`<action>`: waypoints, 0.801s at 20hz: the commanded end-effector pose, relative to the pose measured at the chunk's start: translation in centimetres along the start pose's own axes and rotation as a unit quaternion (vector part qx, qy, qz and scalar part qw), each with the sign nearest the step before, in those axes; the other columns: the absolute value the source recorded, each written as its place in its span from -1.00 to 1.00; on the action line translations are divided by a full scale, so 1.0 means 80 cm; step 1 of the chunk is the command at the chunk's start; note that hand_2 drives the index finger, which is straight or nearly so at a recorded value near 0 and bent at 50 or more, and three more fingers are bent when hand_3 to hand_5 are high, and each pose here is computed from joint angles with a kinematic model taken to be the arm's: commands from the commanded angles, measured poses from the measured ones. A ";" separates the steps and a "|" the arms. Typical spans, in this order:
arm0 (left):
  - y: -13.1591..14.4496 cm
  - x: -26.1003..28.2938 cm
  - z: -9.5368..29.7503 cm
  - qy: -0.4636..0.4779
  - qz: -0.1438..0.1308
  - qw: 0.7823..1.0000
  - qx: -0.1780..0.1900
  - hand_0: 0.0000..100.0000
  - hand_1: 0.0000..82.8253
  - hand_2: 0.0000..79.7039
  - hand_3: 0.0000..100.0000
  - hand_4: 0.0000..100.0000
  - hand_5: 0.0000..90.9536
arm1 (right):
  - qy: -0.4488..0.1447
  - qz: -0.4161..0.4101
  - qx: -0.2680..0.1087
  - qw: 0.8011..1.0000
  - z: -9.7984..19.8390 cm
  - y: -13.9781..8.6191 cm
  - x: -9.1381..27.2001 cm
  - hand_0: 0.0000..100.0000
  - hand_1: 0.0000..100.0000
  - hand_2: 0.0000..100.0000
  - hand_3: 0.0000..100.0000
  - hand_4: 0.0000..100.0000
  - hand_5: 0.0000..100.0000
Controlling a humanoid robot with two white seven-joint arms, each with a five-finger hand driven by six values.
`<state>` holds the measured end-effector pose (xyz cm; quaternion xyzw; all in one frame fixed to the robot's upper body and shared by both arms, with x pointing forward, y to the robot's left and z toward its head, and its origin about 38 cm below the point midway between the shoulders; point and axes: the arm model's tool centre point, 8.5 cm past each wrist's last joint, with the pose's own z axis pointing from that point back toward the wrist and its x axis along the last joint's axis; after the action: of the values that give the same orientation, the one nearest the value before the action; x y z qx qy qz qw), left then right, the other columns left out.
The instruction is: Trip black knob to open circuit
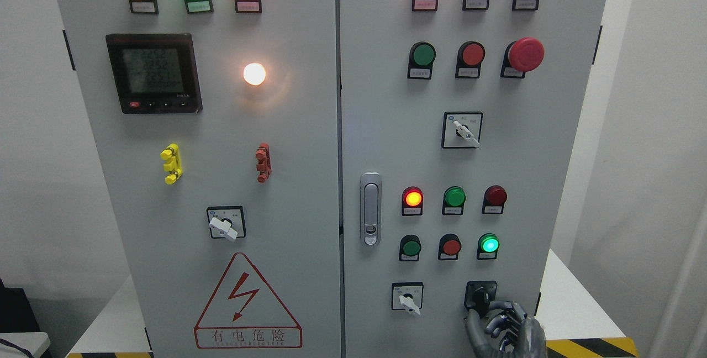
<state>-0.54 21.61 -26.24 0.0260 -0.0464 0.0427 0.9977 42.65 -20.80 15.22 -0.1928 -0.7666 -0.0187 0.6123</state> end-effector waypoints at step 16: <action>-0.001 0.006 -0.001 -0.005 -0.016 1.000 -0.002 -0.76 -0.06 -1.00 -1.00 -1.00 -1.00 | 0.006 0.003 -0.015 1.000 0.000 -0.009 -0.006 -0.32 0.63 -0.19 0.61 0.69 0.84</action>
<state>-0.54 21.61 -26.24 0.0260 -0.0464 0.0427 0.9977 42.59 -21.24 15.12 -0.2004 -0.7645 -0.0264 0.6121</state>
